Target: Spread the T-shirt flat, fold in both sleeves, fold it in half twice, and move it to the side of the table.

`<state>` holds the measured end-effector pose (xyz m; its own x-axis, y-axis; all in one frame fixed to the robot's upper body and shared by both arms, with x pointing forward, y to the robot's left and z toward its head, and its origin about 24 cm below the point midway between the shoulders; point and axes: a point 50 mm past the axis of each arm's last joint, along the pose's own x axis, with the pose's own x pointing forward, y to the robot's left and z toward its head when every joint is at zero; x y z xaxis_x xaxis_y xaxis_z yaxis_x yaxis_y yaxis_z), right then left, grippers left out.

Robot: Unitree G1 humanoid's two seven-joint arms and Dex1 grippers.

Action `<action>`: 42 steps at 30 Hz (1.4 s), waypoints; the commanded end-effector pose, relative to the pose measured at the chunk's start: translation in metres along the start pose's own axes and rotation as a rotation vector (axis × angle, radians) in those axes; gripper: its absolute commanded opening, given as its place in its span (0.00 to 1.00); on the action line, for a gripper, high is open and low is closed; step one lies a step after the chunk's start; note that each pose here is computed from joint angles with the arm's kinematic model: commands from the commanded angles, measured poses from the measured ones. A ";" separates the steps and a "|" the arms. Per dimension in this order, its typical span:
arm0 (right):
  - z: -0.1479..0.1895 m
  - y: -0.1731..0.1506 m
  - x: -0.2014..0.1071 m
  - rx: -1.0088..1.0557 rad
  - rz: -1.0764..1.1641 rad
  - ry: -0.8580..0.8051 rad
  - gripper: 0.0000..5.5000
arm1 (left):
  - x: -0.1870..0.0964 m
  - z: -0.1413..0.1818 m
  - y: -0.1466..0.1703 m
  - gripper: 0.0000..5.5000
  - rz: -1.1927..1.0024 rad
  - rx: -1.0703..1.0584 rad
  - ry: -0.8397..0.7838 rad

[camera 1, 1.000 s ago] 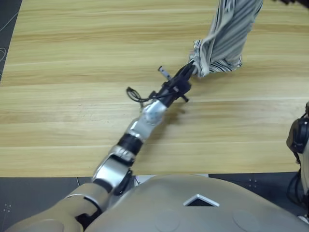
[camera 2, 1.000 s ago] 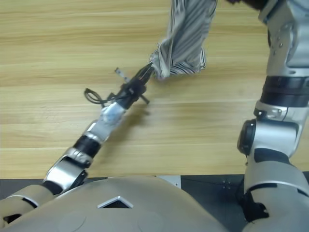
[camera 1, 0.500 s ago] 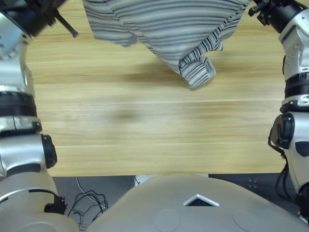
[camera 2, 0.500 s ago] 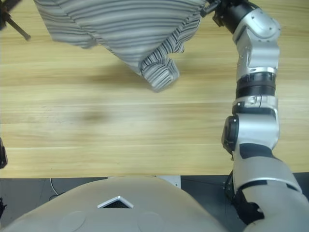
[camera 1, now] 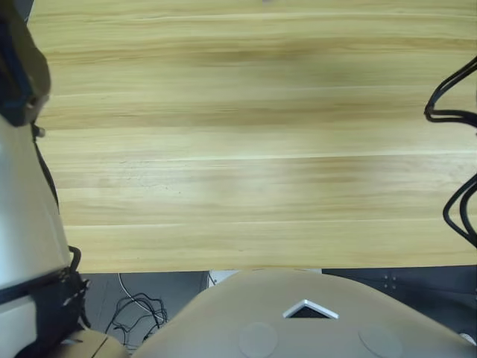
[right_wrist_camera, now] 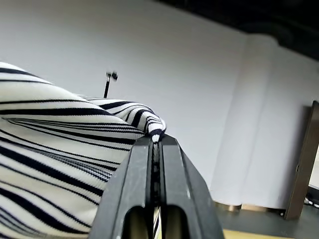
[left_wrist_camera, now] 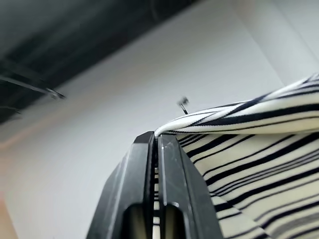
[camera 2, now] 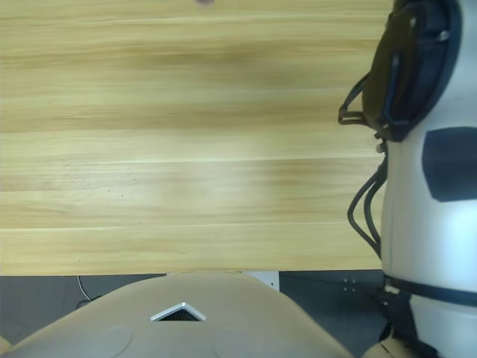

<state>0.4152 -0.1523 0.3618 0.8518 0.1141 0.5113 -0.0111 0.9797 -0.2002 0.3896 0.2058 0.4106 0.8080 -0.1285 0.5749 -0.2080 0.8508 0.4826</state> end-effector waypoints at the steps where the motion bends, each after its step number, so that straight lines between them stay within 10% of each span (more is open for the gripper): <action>1: -0.049 0.018 -0.017 0.140 0.221 0.181 0.02 | -0.025 -0.046 -0.029 0.02 -0.313 0.087 0.030; 6: -0.145 0.017 -0.104 0.365 0.731 0.400 0.02 | -0.132 -0.105 -0.066 0.02 -0.910 0.026 -0.132; 11: -0.158 0.014 -0.226 0.651 1.007 0.432 0.02 | -0.263 -0.066 -0.053 0.02 -1.180 -0.174 -0.175; 20: -0.142 -0.003 -0.251 0.482 1.076 0.460 0.02 | -0.273 -0.037 -0.030 0.02 -1.180 -0.065 -0.102; 31: -0.143 0.010 -0.344 0.225 1.505 0.758 0.02 | -0.456 -0.092 -0.081 0.02 -1.926 -0.053 0.642; 42: -0.143 0.008 -0.349 0.218 1.468 0.805 0.02 | -0.468 -0.080 -0.075 0.02 -2.010 0.143 0.710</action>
<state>0.1935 -0.2042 0.0583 0.0803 0.8552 -0.5121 -0.9890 0.1324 0.0661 0.0784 0.2371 0.0586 -0.0272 -0.4515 -0.8918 0.9758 -0.2057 0.0744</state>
